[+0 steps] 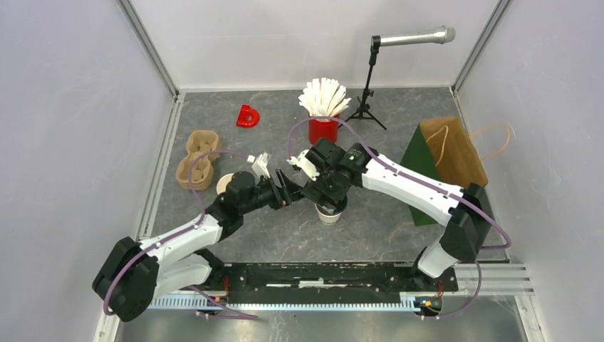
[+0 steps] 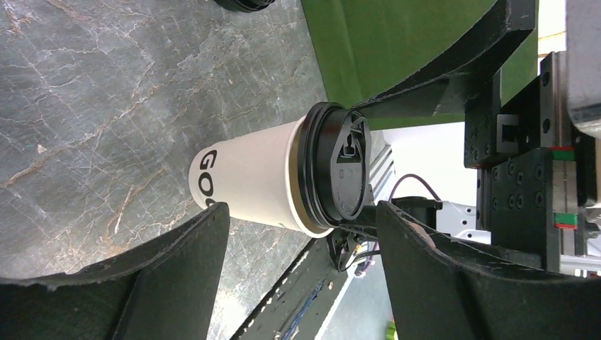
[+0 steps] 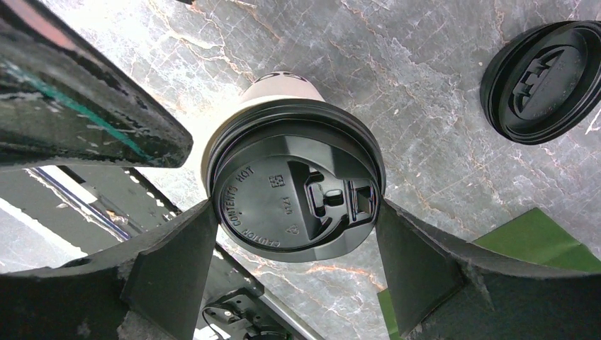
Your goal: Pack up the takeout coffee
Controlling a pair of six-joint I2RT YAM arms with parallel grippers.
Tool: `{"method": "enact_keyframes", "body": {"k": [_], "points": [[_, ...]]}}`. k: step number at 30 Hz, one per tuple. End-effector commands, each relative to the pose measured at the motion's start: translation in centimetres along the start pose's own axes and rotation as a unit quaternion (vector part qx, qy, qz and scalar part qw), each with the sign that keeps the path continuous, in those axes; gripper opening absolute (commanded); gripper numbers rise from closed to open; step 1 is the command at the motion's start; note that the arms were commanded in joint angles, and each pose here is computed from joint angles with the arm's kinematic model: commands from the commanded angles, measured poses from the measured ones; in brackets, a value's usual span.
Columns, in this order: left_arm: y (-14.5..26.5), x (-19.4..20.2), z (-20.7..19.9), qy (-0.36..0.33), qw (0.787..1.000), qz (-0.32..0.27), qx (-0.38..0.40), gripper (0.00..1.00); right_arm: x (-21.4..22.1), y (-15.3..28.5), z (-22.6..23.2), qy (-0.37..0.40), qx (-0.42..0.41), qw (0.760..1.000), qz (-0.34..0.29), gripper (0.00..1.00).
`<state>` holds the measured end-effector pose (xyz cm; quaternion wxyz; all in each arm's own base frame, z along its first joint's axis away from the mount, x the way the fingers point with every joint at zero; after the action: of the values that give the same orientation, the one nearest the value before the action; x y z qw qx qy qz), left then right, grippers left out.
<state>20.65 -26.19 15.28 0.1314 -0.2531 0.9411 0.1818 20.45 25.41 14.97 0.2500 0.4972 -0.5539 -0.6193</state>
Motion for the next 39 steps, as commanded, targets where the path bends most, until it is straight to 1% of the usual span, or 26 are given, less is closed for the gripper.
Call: {"method": "enact_keyframes", "body": {"k": [1, 12, 24, 26, 30, 35, 36, 37, 39], "points": [[-0.2, -0.5, -0.3, 0.006, 1.000, -0.011, 0.011, 0.81, -1.4, 1.1, -0.1, -0.001, 0.002, 1.000, -0.024, 0.86], [-0.5, -0.5, 0.0, 0.007, 1.000, -0.008, 0.006, 0.81, -1.6, 0.5, 0.4, 0.002, -0.011, 1.000, -0.030, 0.86], [-0.8, -0.4, 0.3, 0.005, 1.000, -0.002, 0.002, 0.80, -1.2, 0.2, 0.4, 0.007, -0.014, 1.000, -0.013, 0.88], [-0.8, -0.4, 0.3, 0.005, 1.000, -0.003, 0.002, 0.80, -1.1, -0.1, 0.9, 0.008, -0.030, 0.999, -0.011, 0.88], [-0.8, -0.4, 0.3, 0.005, 1.000, -0.003, 0.002, 0.80, -1.1, -0.2, 1.1, 0.009, -0.032, 0.999, -0.014, 0.88], [-0.9, -0.4, 0.6, 0.006, 1.000, -0.001, -0.002, 0.80, -1.2, -0.1, 1.0, 0.011, -0.029, 0.999, -0.016, 0.91], [-1.0, -0.3, 0.6, 0.006, 1.000, -0.001, -0.002, 0.80, -1.1, -0.1, 0.9, 0.011, -0.028, 0.999, -0.015, 0.92], [-1.0, -0.3, 0.7, 0.006, 1.000, 0.000, -0.003, 0.80, -1.2, 0.0, 0.8, 0.011, -0.026, 0.999, -0.017, 0.98], [-1.1, -0.3, 0.7, 0.006, 1.000, 0.001, -0.003, 0.80, -1.3, 0.2, 0.7, 0.011, -0.021, 1.000, -0.020, 0.98]]}}
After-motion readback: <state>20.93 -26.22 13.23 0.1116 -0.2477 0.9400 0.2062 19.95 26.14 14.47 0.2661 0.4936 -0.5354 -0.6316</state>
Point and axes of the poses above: each gripper's point midway between its finger pads, its own y axis back along the fingers, its own z axis along the line the jaws close on, x = y × z, the point moved 1 cm from there along y, back along the fingers, and after that the axes turned 7 degrees about y, right-handed, at the moved point
